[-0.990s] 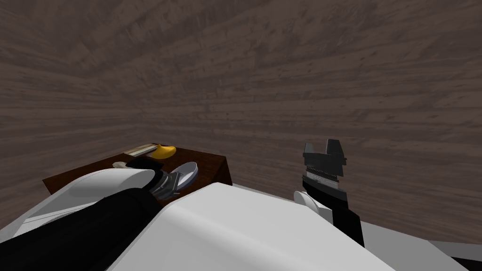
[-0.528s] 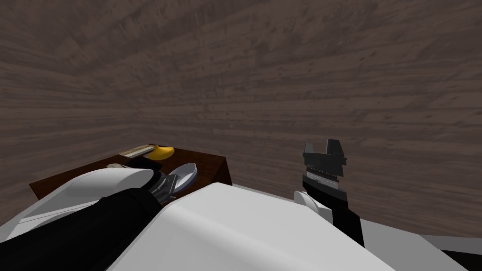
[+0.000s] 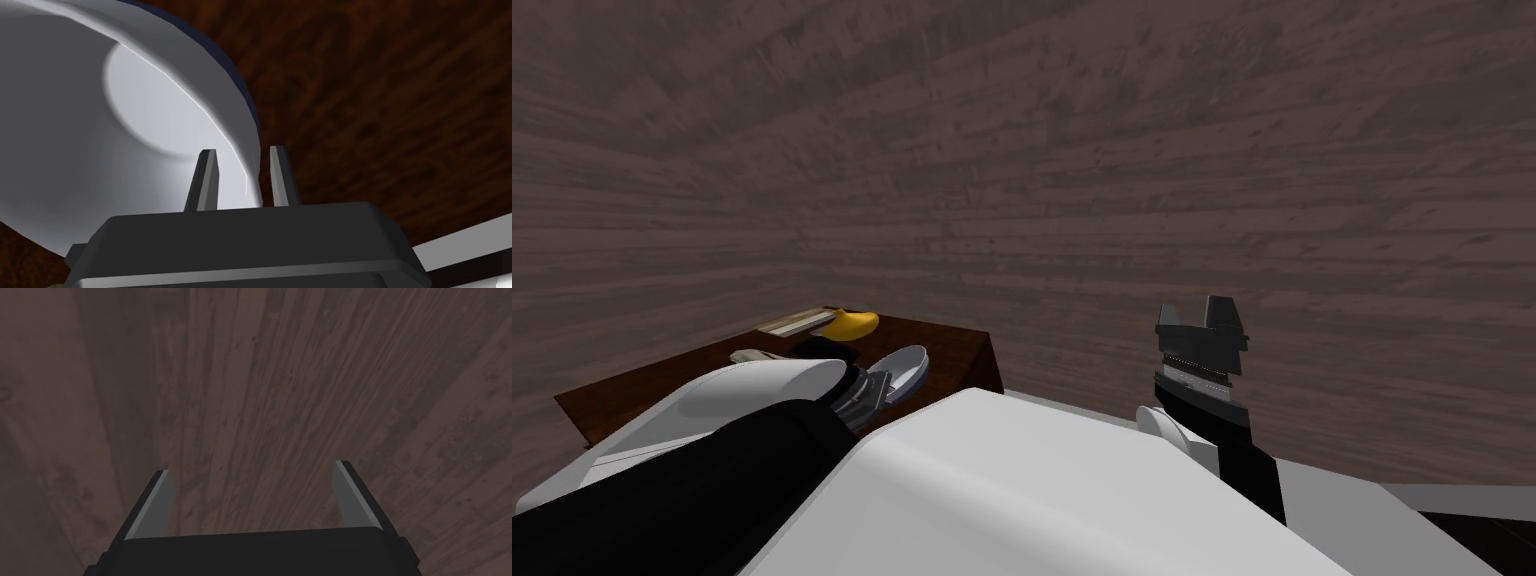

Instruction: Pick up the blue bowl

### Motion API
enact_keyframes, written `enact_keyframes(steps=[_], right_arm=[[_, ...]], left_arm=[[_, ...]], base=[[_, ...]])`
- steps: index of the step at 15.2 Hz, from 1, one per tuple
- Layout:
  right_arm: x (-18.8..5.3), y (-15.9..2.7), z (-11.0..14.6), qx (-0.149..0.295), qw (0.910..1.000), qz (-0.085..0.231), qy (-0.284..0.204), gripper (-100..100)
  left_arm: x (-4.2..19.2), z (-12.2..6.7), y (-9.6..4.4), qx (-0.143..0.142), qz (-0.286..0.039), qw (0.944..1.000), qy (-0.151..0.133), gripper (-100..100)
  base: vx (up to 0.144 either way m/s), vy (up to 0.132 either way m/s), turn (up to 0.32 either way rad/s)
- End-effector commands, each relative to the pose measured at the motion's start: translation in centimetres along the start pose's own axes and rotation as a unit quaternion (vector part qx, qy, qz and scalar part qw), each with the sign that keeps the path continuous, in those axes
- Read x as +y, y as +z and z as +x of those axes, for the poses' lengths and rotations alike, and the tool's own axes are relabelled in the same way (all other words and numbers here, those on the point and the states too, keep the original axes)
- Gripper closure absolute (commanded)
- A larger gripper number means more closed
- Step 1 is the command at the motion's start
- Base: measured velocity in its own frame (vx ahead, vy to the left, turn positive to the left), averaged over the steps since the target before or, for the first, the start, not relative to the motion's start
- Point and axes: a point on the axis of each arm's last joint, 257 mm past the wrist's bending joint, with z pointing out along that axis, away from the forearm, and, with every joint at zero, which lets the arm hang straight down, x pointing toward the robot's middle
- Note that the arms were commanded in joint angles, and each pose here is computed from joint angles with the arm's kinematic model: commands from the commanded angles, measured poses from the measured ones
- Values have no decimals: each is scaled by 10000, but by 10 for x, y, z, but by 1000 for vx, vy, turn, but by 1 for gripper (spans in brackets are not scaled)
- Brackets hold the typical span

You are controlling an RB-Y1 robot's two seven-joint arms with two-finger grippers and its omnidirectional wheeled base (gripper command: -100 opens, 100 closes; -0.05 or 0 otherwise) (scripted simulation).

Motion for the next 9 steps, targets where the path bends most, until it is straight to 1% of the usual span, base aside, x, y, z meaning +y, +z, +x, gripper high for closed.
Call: enact_keyframes(steps=[1,3,4,8,9], right_arm=[[0,0,0,0,10000,0,0,0],[0,0,0,0,10000,0,0,0],[0,0,0,0,10000,0,0,0],[0,0,0,0,10000,0,-1,0],[0,0,0,0,10000,0,-1,0]], left_arm=[[0,0,0,0,0,10000,0,100],[0,0,0,0,-7,10000,-5,100],[3,3,-9,8,-3,10000,24,100],[9,8,-23,6,-9,10000,70,100],[7,7,-19,13,-3,10000,59,100]], base=[[0,0,0],[0,0,0],[12,17,49],[31,37,41],[15,19,10]])
